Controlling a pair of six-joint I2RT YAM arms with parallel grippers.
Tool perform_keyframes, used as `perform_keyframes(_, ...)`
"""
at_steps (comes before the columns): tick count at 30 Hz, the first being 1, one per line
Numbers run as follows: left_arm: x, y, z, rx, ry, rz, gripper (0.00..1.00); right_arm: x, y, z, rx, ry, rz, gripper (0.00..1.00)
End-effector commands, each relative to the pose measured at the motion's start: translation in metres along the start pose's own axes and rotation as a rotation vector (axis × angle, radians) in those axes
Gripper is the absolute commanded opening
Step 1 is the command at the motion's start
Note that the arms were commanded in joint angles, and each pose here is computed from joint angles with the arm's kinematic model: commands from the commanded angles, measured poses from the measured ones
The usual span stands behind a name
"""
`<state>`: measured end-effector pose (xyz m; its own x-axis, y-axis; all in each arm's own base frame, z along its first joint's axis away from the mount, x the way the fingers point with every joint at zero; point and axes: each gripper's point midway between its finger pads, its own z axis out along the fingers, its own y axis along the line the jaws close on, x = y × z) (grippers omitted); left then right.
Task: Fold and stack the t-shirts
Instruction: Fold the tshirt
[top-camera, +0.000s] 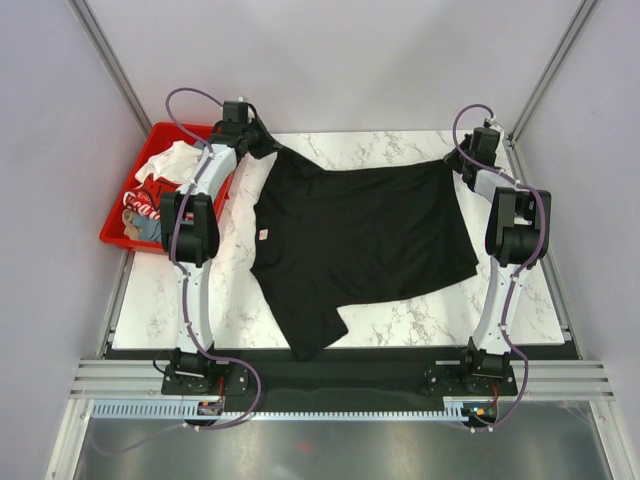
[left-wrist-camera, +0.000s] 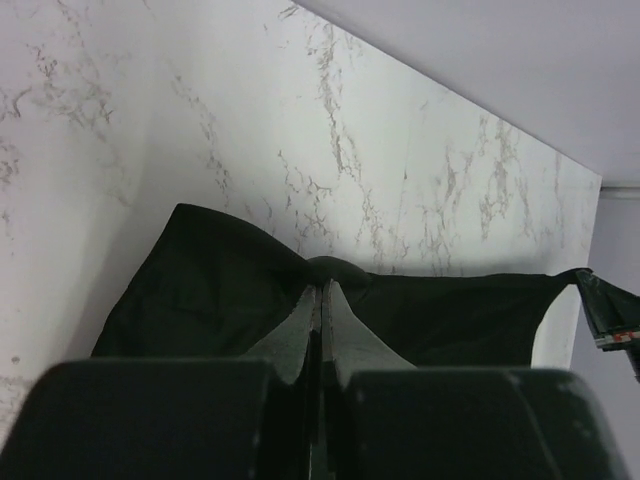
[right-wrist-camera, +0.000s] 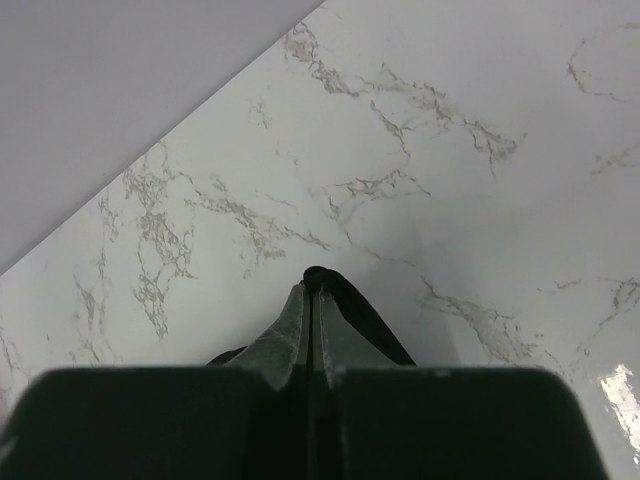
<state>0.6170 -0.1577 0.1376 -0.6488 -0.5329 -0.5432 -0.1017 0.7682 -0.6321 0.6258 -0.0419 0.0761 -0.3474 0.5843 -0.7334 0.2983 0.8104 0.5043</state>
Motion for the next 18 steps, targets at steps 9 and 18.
perform_keyframes(9, -0.035, -0.07, -0.083, 0.172, -0.031, -0.024, 0.02, -0.023, 0.013, -0.014, -0.049, -0.012, -0.038, 0.0)
perform_keyframes(18, -0.007, -0.052, -0.114, 0.101, 0.032, -0.01, 0.02, -0.026, 0.016, -0.028, -0.052, -0.007, -0.02, 0.0)
